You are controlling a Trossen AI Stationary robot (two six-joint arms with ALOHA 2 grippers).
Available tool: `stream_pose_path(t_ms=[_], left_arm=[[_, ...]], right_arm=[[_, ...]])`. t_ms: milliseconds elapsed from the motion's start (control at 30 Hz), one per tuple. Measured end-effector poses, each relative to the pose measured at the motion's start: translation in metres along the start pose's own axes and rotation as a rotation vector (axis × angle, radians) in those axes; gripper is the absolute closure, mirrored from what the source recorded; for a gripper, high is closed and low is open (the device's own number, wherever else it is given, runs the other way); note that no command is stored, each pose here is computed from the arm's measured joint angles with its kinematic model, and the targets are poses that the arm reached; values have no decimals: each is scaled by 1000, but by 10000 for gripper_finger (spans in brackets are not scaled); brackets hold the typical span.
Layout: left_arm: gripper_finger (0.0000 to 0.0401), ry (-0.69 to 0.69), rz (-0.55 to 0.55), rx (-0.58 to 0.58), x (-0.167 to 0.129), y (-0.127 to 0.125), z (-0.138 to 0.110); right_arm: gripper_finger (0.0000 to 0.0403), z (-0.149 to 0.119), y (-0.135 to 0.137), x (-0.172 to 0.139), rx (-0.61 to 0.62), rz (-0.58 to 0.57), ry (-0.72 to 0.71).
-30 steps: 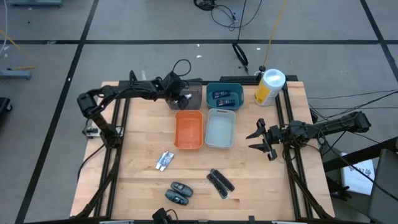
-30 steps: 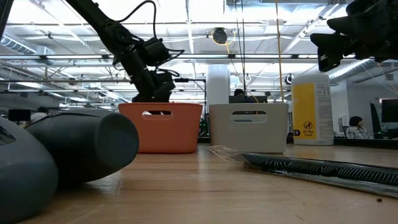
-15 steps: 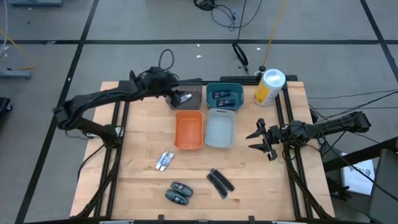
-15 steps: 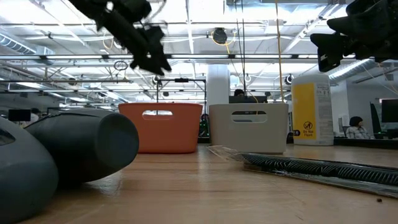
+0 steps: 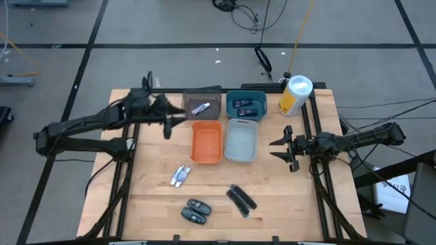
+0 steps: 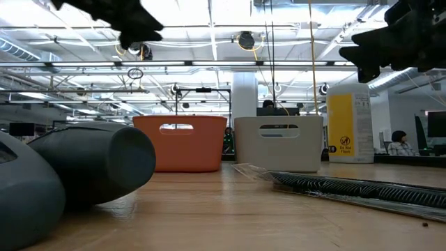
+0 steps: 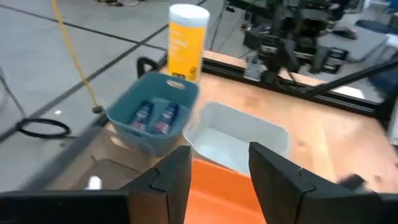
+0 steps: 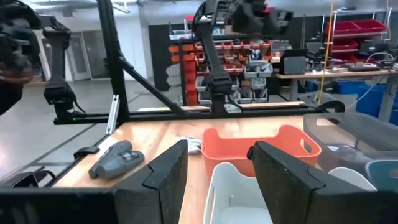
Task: Pick & Place Travel size toiletries
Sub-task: Put the left white toothpaste into the black transparent bin
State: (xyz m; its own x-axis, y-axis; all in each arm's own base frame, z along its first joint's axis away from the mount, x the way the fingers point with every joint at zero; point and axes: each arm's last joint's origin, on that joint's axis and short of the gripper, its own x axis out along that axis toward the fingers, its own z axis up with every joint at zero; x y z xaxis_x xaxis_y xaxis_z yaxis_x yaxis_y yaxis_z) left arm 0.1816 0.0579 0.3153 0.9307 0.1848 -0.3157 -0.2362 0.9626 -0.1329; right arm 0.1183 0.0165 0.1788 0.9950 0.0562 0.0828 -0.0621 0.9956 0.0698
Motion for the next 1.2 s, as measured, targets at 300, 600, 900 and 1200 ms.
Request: stream_pose_path(t_ms=[300, 600, 900, 1200], left_arm=[[275, -71, -81, -54, -33, -19, -50], [281, 9, -160, -183, -33, -34, -85], [281, 208, -221, -199, -23, -47, -115], [296, 501, -84, -396, -3, -59, -133]], right_arm=[[232, 5, -1, -9, -20, -2, -40], [232, -3, -5, -22, -30, -77, 34], [232, -4, -5, -23, -18, -75, 40], [232, -4, -5, -24, -1, -76, 42]])
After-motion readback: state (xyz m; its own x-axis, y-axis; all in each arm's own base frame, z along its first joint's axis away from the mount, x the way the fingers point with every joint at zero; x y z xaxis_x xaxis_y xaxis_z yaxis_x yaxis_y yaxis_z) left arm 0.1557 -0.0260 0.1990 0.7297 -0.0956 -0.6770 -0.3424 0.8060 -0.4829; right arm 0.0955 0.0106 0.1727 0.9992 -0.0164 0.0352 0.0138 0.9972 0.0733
